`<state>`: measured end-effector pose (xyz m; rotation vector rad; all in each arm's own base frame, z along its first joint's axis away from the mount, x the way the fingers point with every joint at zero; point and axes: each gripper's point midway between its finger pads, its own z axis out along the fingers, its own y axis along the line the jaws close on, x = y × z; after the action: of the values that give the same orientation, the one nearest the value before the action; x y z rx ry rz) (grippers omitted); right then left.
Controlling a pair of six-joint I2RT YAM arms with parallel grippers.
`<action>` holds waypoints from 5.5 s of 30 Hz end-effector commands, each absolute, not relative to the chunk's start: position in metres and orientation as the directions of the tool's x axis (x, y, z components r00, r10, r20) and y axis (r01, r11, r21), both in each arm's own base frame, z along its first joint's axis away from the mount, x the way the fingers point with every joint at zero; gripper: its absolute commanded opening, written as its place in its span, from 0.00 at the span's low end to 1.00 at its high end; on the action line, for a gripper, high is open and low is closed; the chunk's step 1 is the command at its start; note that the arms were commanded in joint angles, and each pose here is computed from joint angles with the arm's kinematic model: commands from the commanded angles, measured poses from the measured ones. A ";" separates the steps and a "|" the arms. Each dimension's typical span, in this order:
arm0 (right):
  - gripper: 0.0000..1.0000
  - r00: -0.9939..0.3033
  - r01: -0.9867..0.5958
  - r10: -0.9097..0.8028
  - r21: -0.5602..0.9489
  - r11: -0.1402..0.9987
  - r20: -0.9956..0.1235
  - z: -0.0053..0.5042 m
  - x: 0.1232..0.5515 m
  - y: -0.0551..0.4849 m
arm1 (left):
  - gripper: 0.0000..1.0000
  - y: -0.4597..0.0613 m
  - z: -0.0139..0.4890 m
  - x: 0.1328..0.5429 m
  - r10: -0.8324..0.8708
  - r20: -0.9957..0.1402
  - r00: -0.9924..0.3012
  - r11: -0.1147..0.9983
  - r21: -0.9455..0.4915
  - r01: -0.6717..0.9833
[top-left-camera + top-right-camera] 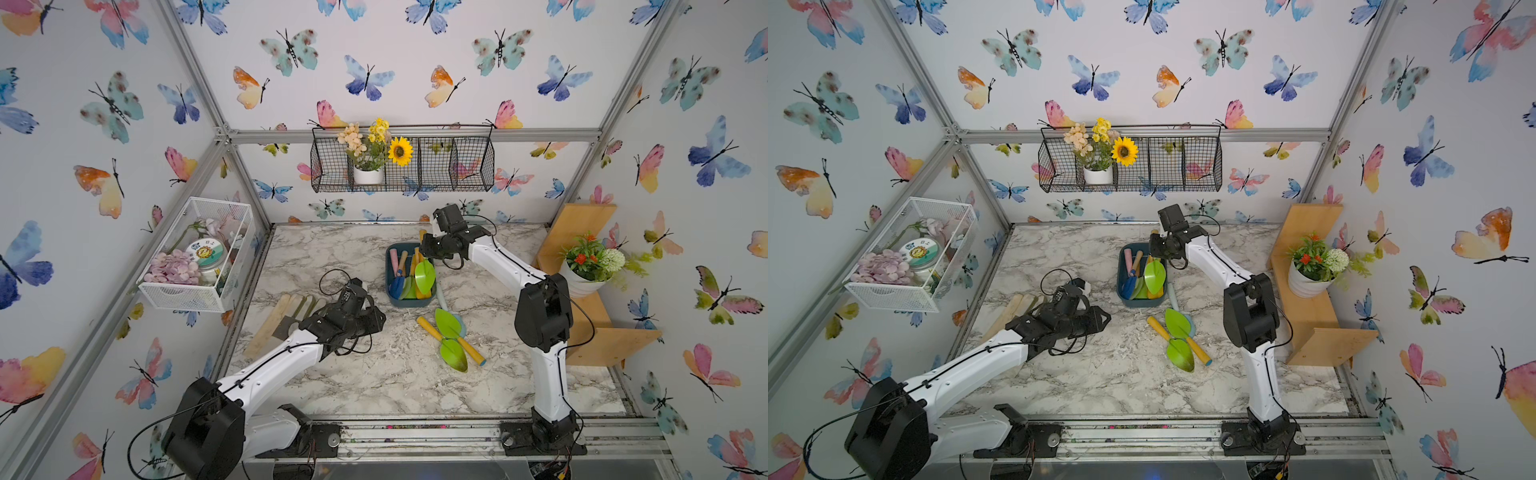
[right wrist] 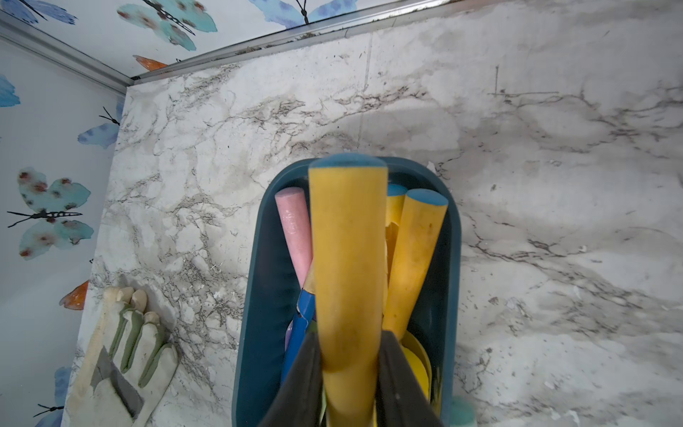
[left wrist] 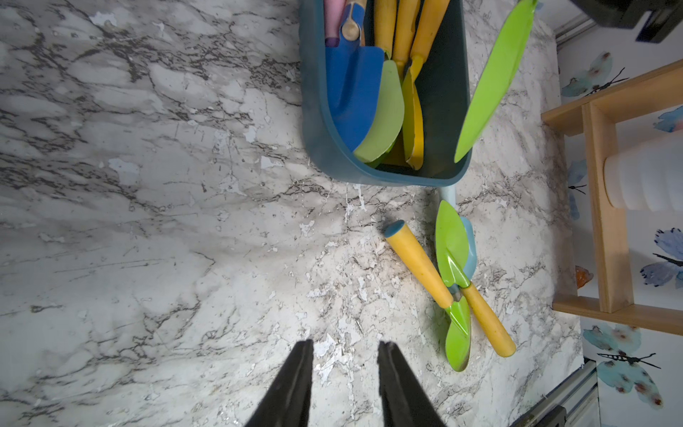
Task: Put the shovel into the storage box
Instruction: Place the shovel in the storage box, then pick up the shovel from the center of the board.
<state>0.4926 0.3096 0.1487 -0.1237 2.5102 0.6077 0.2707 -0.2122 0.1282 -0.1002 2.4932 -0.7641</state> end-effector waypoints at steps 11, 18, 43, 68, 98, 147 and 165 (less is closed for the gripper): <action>0.20 -0.852 -0.195 -0.008 0.303 0.933 -0.524 0.115 0.500 0.312 | 0.36 -0.205 0.125 0.270 -0.231 -0.466 -0.854 0.846 -0.530 0.061; 0.24 -0.864 -0.193 -0.020 0.295 0.936 -0.504 0.106 0.494 0.311 | 0.36 -0.207 0.124 0.272 -0.229 -0.463 -0.856 0.845 -0.531 0.061; 0.40 -0.874 -0.179 -0.018 0.289 0.940 -0.486 0.100 0.490 0.307 | 0.36 -0.208 0.126 0.273 -0.229 -0.466 -0.854 0.844 -0.532 0.064; 0.41 -0.845 -0.314 -0.132 0.282 0.907 -0.518 0.147 0.372 0.248 | 0.40 -0.242 0.134 0.263 -0.068 -0.492 -0.868 0.861 -0.469 0.198; 0.44 -0.884 -0.418 -0.338 0.223 0.881 -0.323 0.059 0.264 0.257 | 0.44 -0.247 0.098 0.237 -0.071 -0.422 -0.904 0.851 -0.498 0.166; 0.19 -0.831 -0.509 -0.393 0.256 0.822 -0.393 0.105 0.278 0.318 | 0.43 -0.207 0.130 0.259 -0.217 -0.456 -0.863 0.835 -0.545 0.078; 0.20 -0.816 -0.422 -0.213 0.302 0.855 -0.538 0.160 0.372 0.386 | 0.43 -0.194 0.141 0.263 -0.263 -0.451 -0.853 0.818 -0.573 0.052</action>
<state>0.3571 0.3851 0.1522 -0.5513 2.5340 0.5898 0.2699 -0.1939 0.1384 -0.1689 2.4618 -0.7683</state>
